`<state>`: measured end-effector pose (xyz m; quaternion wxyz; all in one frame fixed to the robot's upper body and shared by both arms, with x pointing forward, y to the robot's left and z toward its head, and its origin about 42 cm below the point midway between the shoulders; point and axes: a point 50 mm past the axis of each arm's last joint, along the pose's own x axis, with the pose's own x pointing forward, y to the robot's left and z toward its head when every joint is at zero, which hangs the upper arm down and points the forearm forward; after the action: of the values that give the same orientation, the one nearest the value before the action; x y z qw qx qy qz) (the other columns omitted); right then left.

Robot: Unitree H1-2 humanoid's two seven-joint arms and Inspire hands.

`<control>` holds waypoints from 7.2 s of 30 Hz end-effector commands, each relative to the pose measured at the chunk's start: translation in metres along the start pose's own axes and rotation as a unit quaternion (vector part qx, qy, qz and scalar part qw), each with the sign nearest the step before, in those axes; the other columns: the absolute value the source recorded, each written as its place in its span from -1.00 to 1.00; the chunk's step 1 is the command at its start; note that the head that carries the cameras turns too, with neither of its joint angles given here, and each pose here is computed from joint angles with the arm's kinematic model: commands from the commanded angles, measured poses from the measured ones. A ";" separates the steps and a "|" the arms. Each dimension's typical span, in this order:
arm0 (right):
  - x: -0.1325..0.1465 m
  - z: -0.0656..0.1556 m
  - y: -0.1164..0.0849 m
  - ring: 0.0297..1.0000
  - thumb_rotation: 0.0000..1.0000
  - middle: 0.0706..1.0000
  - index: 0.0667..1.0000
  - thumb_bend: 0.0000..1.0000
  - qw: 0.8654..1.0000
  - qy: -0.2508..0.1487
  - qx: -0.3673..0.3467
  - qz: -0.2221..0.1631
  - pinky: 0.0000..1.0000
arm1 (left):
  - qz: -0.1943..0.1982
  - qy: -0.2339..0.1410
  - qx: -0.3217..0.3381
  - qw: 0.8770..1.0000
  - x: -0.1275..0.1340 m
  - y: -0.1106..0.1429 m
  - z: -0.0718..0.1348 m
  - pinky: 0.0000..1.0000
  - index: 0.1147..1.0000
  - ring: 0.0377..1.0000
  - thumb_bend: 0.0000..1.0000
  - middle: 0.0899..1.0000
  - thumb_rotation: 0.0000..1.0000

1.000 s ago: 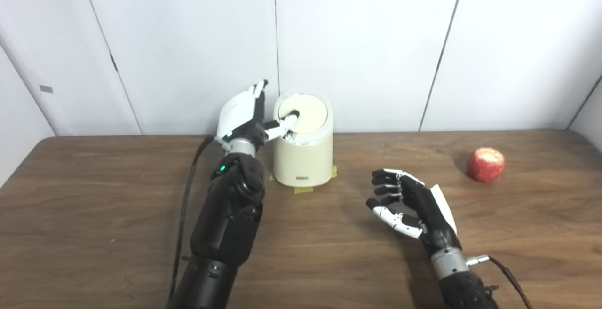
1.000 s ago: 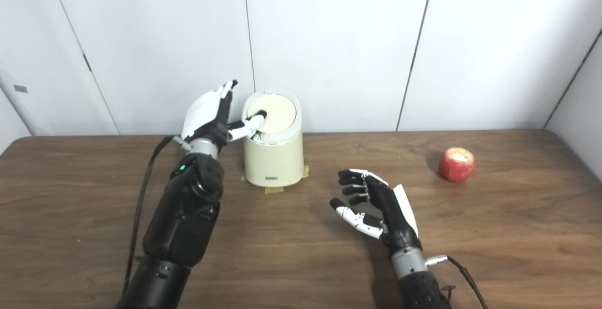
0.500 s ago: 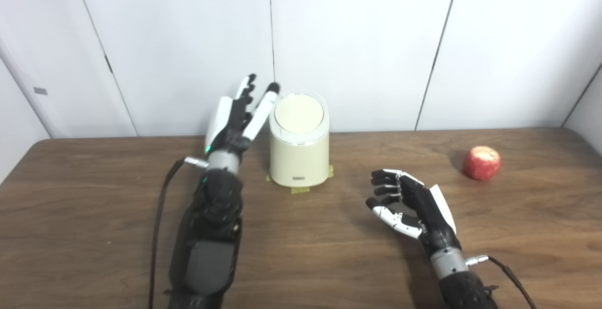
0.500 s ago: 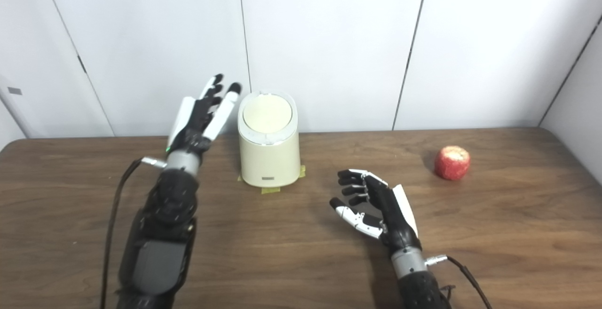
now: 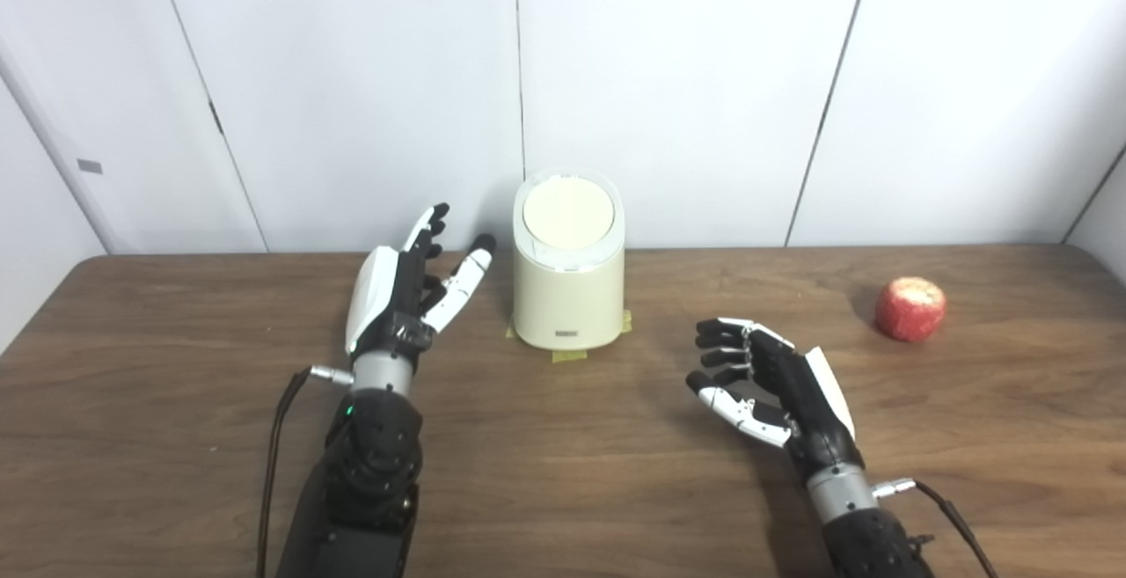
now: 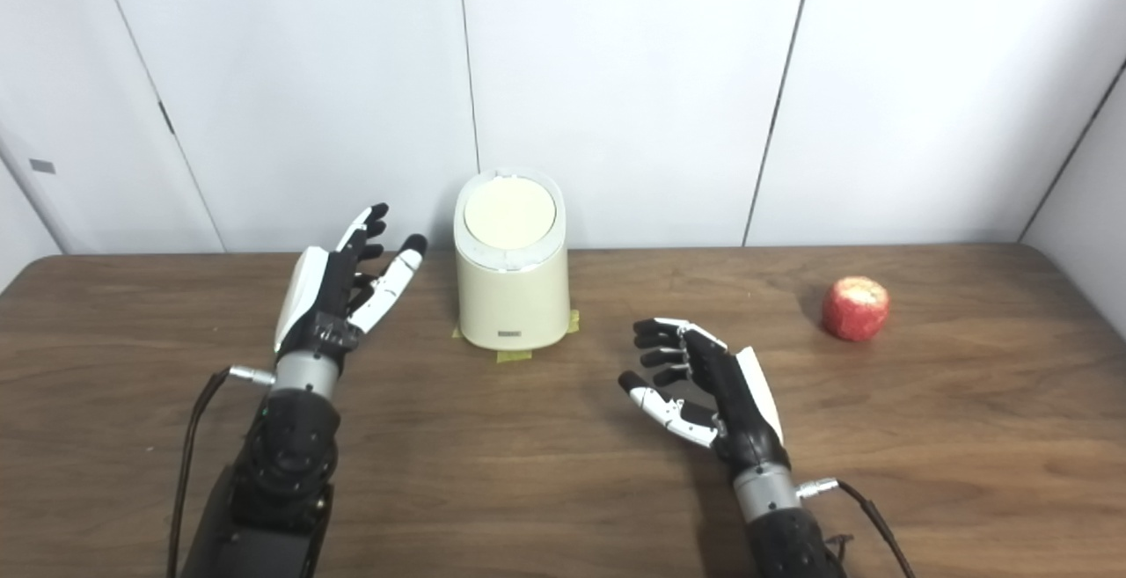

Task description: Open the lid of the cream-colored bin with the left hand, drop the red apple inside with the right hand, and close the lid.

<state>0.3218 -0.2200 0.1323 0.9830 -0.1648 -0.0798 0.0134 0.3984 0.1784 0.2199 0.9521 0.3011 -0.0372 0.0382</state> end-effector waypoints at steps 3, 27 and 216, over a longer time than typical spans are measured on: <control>0.012 0.018 -0.004 0.27 -0.54 0.32 0.33 -0.47 0.999 -0.048 0.002 -0.008 0.10 | 0.029 -0.041 0.016 0.999 0.021 0.011 0.032 0.62 0.94 0.86 0.21 0.95 0.43; 0.011 0.021 -0.002 0.28 -0.49 0.33 0.33 -0.48 0.999 -0.045 0.002 -0.009 0.12 | 0.008 -0.060 0.072 0.996 0.074 -0.011 0.081 0.75 0.94 0.92 0.43 0.97 0.56; 0.136 0.073 -0.196 0.58 -0.75 0.71 0.53 0.79 0.762 0.124 -0.606 0.193 0.31 | 0.025 -0.160 -0.120 0.979 -0.075 0.041 -0.081 0.18 0.36 0.39 -0.48 0.40 0.09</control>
<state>0.4391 -0.3715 0.2654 0.6637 -0.7281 0.0940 0.1430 0.3207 0.2544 0.1504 0.9714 0.1802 -0.1545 0.0057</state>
